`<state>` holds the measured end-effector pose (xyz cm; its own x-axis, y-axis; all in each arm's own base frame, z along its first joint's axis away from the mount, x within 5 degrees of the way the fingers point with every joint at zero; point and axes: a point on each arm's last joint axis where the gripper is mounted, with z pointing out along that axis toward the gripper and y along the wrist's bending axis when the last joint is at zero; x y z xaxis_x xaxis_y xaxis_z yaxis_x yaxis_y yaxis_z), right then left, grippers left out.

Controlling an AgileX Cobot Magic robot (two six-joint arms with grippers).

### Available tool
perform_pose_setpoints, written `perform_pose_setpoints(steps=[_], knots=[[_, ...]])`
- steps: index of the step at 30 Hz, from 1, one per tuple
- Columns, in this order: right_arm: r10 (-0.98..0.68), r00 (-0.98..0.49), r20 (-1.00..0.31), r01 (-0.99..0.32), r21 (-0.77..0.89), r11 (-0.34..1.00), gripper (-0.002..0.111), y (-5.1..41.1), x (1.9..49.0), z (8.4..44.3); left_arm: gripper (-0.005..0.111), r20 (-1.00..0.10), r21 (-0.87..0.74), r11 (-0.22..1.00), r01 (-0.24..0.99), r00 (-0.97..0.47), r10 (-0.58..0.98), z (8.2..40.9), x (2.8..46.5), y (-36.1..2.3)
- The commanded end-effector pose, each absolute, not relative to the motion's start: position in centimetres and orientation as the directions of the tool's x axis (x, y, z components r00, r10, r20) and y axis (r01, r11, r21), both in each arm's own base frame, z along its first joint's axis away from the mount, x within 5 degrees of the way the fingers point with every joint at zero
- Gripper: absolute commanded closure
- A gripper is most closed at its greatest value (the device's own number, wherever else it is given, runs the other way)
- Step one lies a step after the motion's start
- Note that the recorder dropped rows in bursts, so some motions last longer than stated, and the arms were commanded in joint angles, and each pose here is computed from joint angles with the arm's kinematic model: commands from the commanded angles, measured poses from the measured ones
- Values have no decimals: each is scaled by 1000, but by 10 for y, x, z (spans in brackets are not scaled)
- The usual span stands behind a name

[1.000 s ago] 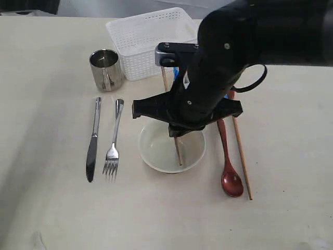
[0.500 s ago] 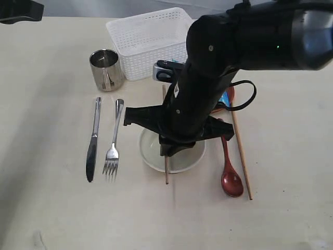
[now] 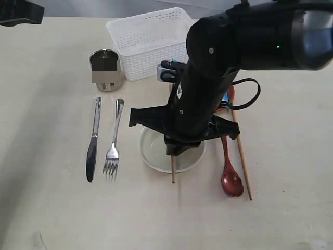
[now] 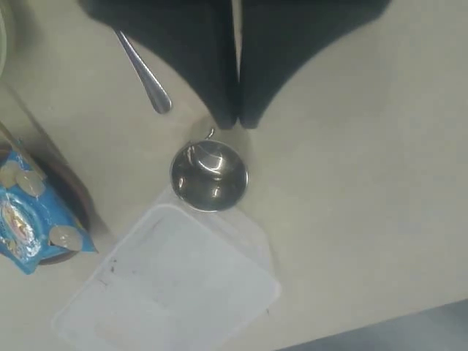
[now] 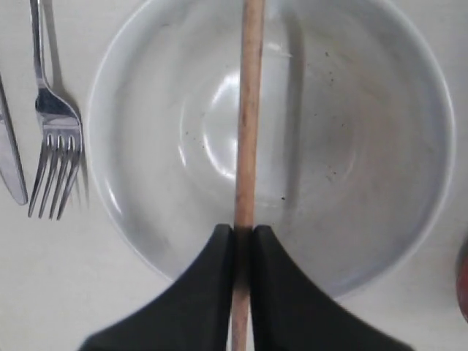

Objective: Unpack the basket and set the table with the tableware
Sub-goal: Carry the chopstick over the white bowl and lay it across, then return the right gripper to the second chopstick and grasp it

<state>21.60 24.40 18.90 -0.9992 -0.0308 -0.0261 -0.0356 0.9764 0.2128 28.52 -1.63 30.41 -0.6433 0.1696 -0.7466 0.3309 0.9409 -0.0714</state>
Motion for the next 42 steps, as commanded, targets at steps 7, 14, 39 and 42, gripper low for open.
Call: perform_pose_setpoints(steps=[7, 14, 39, 42], knots=[[5, -1000, 22, 9, 175, 985, 108, 233, 205, 171, 107, -742, -81, 939, 334, -650, 166, 304, 283, -16], [8, -1000, -17, 4, 207, 978, 108, 236, 208, 172, 107, -742, -81, 939, 334, -650, 166, 304, 283, -16], [-23, -973, -228, -67, 188, 980, 62, 213, 225, 241, 107, -734, -88, 936, 341, -657, 170, 303, 282, -17], [33, -980, -195, 16, 89, 996, 62, 179, 238, 240, 107, -735, -88, 936, 340, -656, 169, 303, 282, -17]])
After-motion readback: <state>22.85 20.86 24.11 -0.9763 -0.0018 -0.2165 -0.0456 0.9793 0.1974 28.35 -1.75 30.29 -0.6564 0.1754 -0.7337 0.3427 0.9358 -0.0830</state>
